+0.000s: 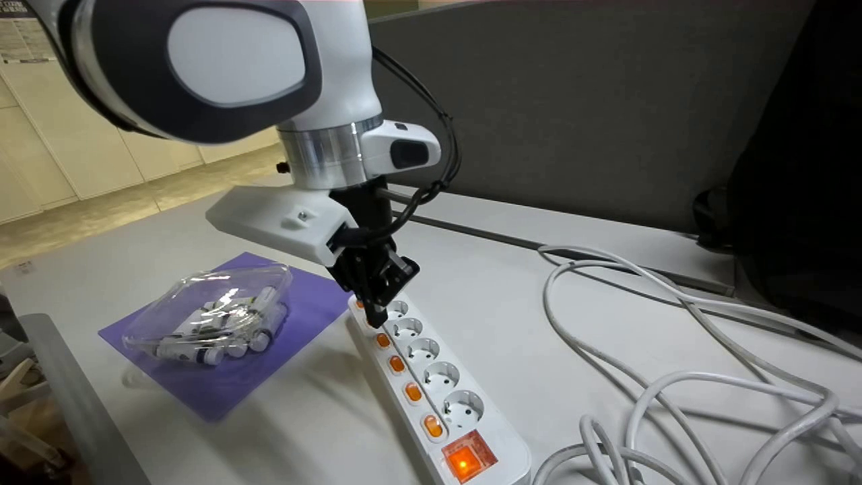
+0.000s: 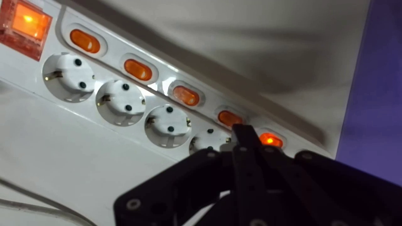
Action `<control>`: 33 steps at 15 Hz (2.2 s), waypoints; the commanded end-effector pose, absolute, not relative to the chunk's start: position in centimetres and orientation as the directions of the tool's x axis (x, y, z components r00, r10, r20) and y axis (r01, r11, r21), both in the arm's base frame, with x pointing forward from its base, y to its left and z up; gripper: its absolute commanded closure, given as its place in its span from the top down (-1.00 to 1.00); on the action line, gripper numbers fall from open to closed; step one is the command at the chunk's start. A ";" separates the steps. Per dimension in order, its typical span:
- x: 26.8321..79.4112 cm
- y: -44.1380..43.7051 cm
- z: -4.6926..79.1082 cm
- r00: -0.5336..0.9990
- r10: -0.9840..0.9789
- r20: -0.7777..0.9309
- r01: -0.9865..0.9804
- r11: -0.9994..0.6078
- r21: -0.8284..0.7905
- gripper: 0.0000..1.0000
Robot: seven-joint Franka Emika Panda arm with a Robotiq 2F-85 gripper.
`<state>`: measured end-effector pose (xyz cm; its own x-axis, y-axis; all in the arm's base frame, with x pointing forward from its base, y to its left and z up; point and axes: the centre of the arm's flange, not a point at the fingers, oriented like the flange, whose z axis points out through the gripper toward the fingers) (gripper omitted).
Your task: Turn on the third switch from the left
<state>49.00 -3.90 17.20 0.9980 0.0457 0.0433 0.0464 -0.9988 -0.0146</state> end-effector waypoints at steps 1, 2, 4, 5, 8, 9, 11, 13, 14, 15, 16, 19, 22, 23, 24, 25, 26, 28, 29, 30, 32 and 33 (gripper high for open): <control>48.9 -4.4 17.1 0.999 0.018 0.038 0.019 -1.000 -0.019 -1.00; 48.9 -4.5 16.9 0.999 0.017 0.035 0.017 -1.000 -0.019 -1.00; 48.8 -4.6 16.5 1.000 0.014 0.028 0.015 -1.000 -0.019 -1.00; 48.8 -4.6 16.4 1.000 0.013 0.024 0.014 -1.000 -0.018 -1.00; 48.7 -4.8 15.7 1.000 0.012 0.010 0.012 -1.000 -0.017 -1.00; 48.7 -4.8 15.5 1.000 0.011 0.006 0.011 -1.000 -0.015 -1.00; 48.7 -5.0 15.0 1.000 0.007 -0.006 0.007 -1.000 -0.013 -1.00; 48.8 -5.2 14.5 1.000 0.003 -0.015 0.003 -1.000 -0.011 -1.00; 49.0 -5.4 14.5 1.000 0.003 -0.016 0.003 -1.000 -0.008 -1.00; 49.1 -5.4 14.4 1.000 0.009 -0.016 0.009 -1.000 -0.004 -1.00; 49.1 -5.4 14.3 1.000 0.025 -0.014 0.025 -1.000 -0.001 -1.00; 48.9 -5.1 14.5 0.997 0.071 -0.005 0.071 -0.997 -0.007 -1.00; 48.5 -4.6 14.8 0.994 0.113 -0.002 0.113 -0.993 -0.020 -1.00; 48.4 -4.4 14.9 0.992 0.126 -0.001 0.126 -0.992 -0.021 -1.00; 48.4 -4.2 15.0 0.990 0.140 0.000 0.140 -0.990 -0.024 -1.00; 48.4 -4.0 15.0 0.989 0.150 0.003 0.150 -0.988 -0.026 -1.00; 48.4 -3.8 15.1 0.987 0.161 0.005 0.161 -0.987 -0.026 -1.00; 48.4 -3.5 15.3 0.984 0.179 0.011 0.179 -0.984 -0.027 -1.00; 48.4 -3.3 15.4 0.983 0.185 0.014 0.185 -0.982 -0.025 -1.00; 48.4 -3.1 15.5 0.981 0.193 0.017 0.193 -0.981 -0.025 -1.00; 48.4 -2.9 15.6 0.979 0.204 0.020 0.204 -0.979 -0.026 -1.00; 48.5 -2.8 15.6 0.978 0.207 0.021 0.208 -0.978 -0.026 -1.00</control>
<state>48.69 -3.12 15.18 0.9817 0.1904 0.0105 0.1906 -0.9814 -0.0232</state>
